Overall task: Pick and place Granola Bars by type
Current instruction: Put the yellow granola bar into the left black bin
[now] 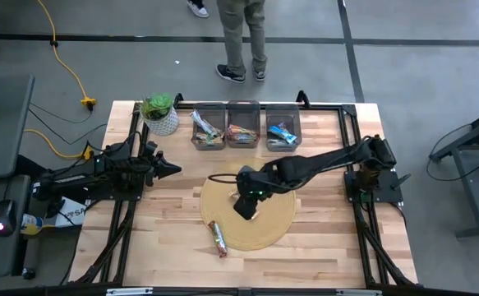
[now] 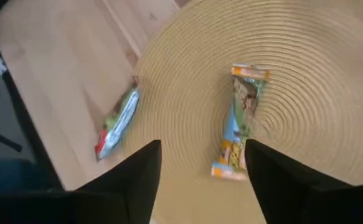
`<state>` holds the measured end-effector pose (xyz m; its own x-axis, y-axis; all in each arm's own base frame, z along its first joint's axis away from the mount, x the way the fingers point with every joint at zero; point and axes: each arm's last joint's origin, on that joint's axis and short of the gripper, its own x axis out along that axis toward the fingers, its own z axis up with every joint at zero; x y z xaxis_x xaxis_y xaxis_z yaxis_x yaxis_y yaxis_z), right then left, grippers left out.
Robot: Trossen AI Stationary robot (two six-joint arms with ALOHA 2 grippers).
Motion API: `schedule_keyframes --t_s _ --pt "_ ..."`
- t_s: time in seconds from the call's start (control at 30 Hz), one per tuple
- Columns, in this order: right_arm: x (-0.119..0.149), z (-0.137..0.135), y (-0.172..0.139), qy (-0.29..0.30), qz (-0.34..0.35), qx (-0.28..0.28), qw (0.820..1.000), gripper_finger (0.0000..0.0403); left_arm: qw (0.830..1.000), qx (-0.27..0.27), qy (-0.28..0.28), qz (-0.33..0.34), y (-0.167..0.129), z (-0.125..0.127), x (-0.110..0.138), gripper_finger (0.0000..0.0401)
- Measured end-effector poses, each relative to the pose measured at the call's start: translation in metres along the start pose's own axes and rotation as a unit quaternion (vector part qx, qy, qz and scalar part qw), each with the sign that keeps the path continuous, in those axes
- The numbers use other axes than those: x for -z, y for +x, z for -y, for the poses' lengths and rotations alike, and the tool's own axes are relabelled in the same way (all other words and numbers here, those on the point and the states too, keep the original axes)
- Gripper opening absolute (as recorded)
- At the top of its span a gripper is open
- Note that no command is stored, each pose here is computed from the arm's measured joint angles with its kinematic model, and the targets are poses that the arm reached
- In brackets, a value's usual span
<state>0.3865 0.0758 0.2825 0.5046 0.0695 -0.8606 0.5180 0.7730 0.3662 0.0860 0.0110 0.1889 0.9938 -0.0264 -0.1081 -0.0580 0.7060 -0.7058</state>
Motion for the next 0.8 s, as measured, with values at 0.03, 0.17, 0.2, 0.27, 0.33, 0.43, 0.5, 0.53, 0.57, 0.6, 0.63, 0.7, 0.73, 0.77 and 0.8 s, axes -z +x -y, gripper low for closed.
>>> schedule_keyframes --t_s 0.03,0.17,0.2,0.27,0.33,0.43,0.5,0.53,0.57,0.6,0.63,0.7,0.73,0.77,0.8 --pt "0.001 0.004 0.008 0.006 0.003 -0.004 1.000 0.0218 1.000 0.000 0.000 0.000 0.000 0.000 0.000 0.0010" --pt "0.003 0.022 0.034 0.040 0.002 -0.024 0.999 0.0222 1.000 0.000 0.004 0.000 0.000 0.000 0.000 0.0010" --pt "0.004 0.026 0.039 0.046 -0.004 -0.028 0.999 0.0221 1.000 0.000 0.004 0.000 0.000 0.000 0.000 0.0010" --pt "0.001 0.030 0.046 0.050 -0.004 -0.049 0.998 0.0218 1.000 0.001 0.004 -0.001 0.000 0.000 0.000 0.0010" --pt "-0.005 0.027 0.050 0.040 0.010 -0.078 0.996 0.0215 1.000 0.005 0.004 -0.005 0.000 0.000 0.000 0.0010" --pt "-0.016 0.017 0.053 0.009 0.028 -0.102 0.994 0.0211 1.000 0.011 0.004 -0.011 0.000 0.001 0.001 0.0010" --pt "-0.022 0.012 0.056 -0.015 0.026 -0.094 0.995 0.0208 1.000 0.014 0.004 -0.013 0.000 0.001 0.001 0.0010" --pt "-0.024 0.010 0.058 -0.025 0.021 -0.085 0.996 0.0206 1.000 0.016 0.004 -0.015 0.000 0.001 0.001 0.0010" --pt "-0.027 0.009 0.061 -0.032 0.012 -0.072 0.997 0.0205 1.000 0.016 0.004 -0.015 0.000 0.001 0.001 0.0010" --pt "-0.028 0.010 0.064 -0.035 -0.004 -0.055 0.998 0.0204 1.000 0.017 0.004 -0.016 0.000 0.001 0.001 0.0010" --pt "-0.029 0.010 0.067 -0.036 -0.023 -0.038 0.998 0.0204 1.000 0.017 0.004 -0.016 0.000 0.001 0.001 0.0010" --pt "-0.030 0.012 0.075 -0.036 -0.063 -0.002 0.997 0.0204 1.000 0.017 0.004 -0.016 0.000 0.001 0.001 0.0010" --pt "-0.030 0.012 0.078 -0.034 -0.076 0.013 0.996 0.0204 1.000 0.019 0.004 -0.018 0.000 0.001 0.001 0.0010" --pt "-0.030 0.012 0.082 -0.031 -0.091 0.030 0.995 0.0204 1.000 0.019 0.004 -0.018 0.000 0.001 0.001 0.0010" --pt "-0.030 0.012 0.085 -0.024 -0.101 0.046 0.994 0.0204 1.000 0.019 0.004 -0.018 0.000 0.001 0.001 0.0010"
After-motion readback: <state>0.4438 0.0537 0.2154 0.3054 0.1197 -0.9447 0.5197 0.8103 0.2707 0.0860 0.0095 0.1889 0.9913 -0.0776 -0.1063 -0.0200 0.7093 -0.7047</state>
